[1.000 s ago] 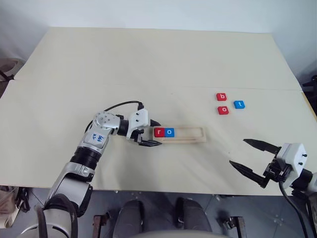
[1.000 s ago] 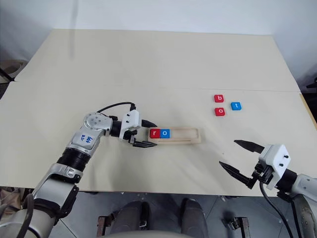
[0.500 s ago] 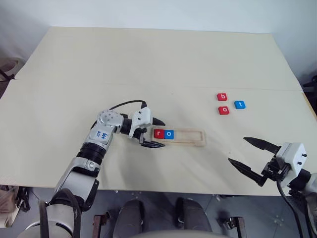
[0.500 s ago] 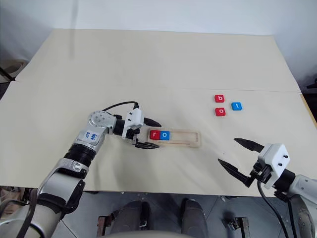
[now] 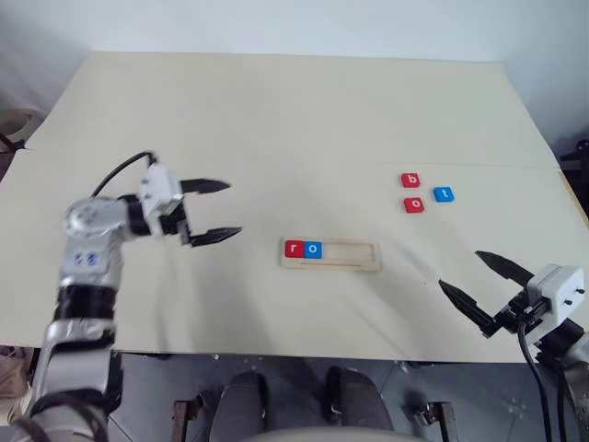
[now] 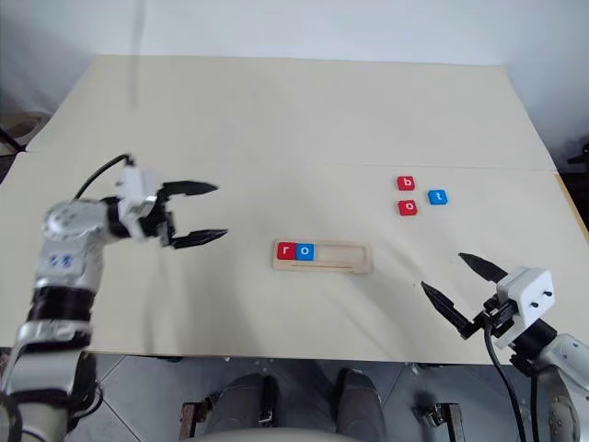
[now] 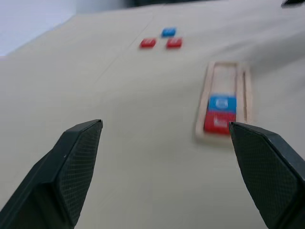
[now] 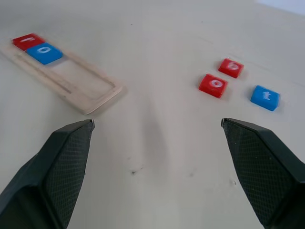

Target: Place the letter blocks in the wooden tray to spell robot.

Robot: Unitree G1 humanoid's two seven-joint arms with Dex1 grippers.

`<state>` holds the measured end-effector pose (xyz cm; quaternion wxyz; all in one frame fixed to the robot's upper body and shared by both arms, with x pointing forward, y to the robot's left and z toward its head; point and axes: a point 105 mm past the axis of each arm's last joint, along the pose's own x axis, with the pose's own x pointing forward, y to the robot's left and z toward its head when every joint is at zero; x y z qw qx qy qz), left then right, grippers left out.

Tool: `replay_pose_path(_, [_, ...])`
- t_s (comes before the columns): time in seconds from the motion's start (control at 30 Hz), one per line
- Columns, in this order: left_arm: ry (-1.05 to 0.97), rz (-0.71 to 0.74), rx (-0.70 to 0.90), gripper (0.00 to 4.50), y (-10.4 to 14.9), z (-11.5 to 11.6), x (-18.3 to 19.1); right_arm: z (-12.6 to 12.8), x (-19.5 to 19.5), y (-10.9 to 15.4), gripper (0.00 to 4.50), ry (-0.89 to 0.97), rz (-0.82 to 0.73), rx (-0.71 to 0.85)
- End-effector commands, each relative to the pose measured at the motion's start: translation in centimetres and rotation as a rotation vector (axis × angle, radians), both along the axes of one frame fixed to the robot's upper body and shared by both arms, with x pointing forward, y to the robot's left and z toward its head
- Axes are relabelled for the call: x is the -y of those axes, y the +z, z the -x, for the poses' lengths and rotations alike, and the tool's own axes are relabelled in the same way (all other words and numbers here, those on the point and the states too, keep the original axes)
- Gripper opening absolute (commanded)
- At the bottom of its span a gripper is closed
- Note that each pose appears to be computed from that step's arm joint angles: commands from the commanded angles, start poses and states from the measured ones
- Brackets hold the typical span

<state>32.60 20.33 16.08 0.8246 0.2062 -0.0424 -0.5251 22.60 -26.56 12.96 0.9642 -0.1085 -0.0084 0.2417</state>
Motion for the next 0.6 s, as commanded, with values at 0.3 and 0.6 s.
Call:
replay_pose_path(0.3, [0.085, 0.124, -0.024, 4.48, -0.4, 4.1, -0.4, -2.2, 2.5, 1.0, 4.5, -0.157, -0.007, 0.12])
replay_pose_path(0.6, [0.112, 0.182, -0.023, 4.48, 0.0, 4.6, 1.2, -9.4, 0.0, 2.6, 4.5, -0.138, -0.006, -0.112])
